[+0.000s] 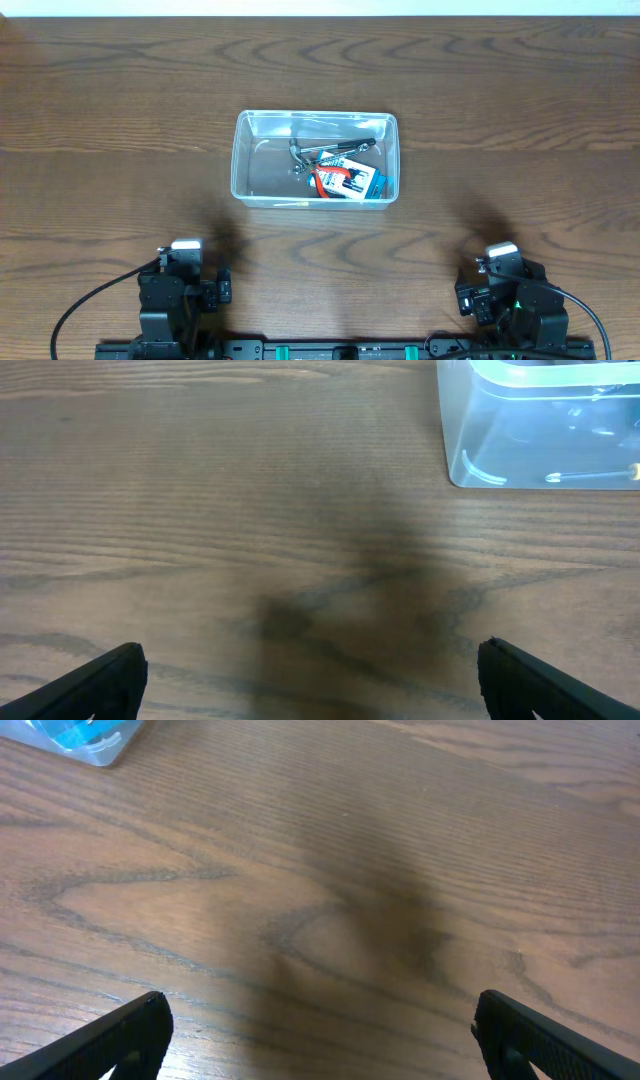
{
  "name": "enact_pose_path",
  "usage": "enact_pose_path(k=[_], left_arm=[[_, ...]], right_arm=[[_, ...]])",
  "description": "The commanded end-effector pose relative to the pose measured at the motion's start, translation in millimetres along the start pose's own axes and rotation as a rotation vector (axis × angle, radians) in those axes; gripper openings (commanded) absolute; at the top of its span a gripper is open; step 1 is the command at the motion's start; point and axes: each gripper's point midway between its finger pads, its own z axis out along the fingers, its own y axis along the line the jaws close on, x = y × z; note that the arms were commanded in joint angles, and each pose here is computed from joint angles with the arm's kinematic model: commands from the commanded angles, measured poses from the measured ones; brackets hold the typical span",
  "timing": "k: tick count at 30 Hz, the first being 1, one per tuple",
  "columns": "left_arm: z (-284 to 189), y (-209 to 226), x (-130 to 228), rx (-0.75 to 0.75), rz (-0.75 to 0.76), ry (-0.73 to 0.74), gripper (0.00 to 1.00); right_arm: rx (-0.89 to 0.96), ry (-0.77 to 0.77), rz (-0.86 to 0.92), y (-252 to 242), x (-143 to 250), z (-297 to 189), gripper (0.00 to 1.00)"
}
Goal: Pack container
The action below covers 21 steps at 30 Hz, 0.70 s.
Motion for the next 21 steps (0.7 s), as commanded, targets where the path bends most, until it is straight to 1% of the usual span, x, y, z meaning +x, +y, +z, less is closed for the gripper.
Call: enact_pose_path(k=[1, 13, 15, 21], left_arm=[[0.2, -1.8, 0.9, 0.009, 0.002, 0.0, 0.98], [0.2, -1.8, 0.9, 0.009, 0.002, 0.0, 0.98], [0.2, -1.8, 0.9, 0.009, 0.002, 0.0, 0.98], [0.2, -1.8, 0.9, 0.009, 0.002, 0.0, 0.98]], right_arm=[[0.002, -0.001, 0.012, 0.2, 1.7, 0.8, 0.99], [0.009, -0.015, 0.017, -1.3, -1.8, 0.8, 0.99], [0.016, -0.078, 0.012, -3.4, -17.1, 0.0, 0.99], [0.09, -0.391, -0.035, -17.0, -87.2, -2.2, 0.99]])
